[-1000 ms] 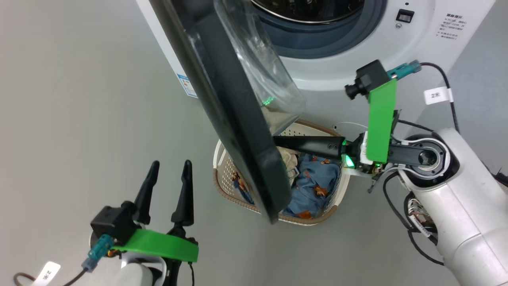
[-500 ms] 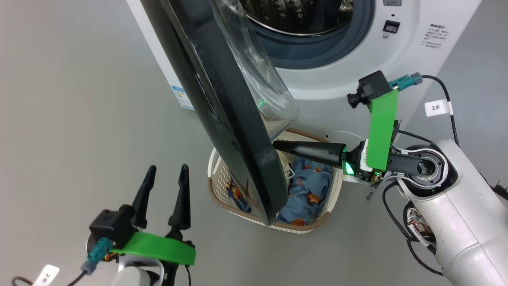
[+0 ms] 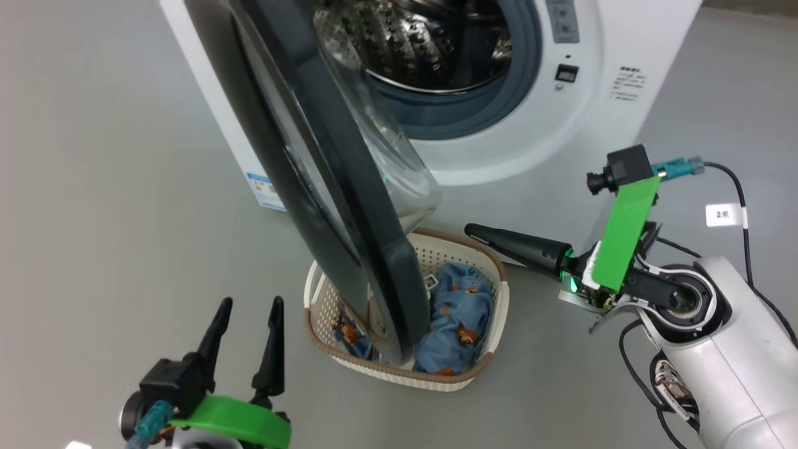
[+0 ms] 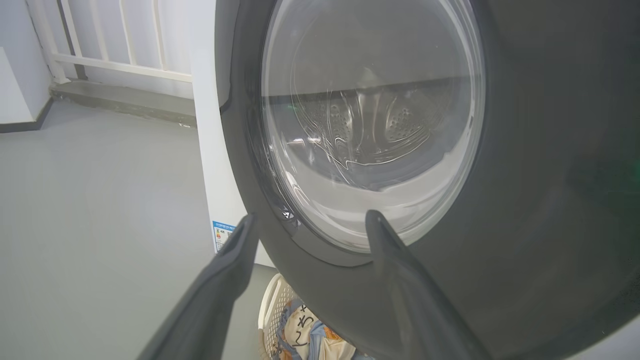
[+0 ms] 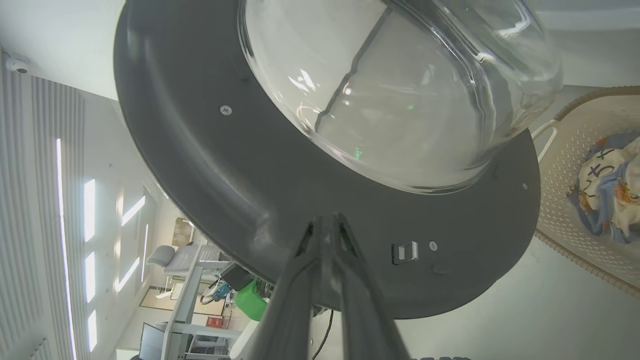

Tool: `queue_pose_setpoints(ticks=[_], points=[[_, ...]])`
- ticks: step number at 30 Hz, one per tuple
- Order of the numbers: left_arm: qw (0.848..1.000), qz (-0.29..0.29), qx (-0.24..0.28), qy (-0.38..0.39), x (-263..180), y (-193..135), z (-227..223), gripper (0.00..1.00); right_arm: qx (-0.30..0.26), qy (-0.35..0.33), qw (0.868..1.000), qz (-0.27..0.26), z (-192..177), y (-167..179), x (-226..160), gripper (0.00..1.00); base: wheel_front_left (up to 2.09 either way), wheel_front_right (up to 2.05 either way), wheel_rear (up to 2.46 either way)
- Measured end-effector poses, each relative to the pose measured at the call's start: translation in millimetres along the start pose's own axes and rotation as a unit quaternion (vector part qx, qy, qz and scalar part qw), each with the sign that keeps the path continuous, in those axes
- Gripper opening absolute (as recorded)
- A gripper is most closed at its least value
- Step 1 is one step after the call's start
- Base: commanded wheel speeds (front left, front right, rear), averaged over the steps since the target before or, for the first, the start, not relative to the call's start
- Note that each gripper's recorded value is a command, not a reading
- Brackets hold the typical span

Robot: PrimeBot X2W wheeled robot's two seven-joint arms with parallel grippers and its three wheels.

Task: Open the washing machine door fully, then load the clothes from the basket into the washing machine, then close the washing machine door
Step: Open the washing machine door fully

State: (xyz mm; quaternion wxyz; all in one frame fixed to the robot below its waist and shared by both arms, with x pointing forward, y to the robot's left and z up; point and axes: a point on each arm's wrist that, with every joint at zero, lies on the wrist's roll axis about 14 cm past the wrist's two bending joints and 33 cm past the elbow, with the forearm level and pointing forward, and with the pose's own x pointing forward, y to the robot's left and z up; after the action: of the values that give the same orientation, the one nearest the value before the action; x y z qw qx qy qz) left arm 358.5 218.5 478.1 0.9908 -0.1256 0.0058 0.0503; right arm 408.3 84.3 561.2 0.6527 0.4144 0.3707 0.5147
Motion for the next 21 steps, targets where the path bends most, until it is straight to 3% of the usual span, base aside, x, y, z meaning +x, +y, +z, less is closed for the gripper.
queue_pose_setpoints(ticks=[14, 21], points=[[1.000, -0.023, 0.009, 0.004, -8, -4, -3, 1.00, -0.010, -0.117, 0.991, -0.059, 5, -11, -65, 1.00, 0.00, 0.00, 0.00], [0.999, -0.036, 0.006, 0.004, -7, -12, -4, 1.00, -0.027, -0.205, 0.971, -0.116, 4, -30, -111, 1.00, 0.00, 0.00, 0.00]])
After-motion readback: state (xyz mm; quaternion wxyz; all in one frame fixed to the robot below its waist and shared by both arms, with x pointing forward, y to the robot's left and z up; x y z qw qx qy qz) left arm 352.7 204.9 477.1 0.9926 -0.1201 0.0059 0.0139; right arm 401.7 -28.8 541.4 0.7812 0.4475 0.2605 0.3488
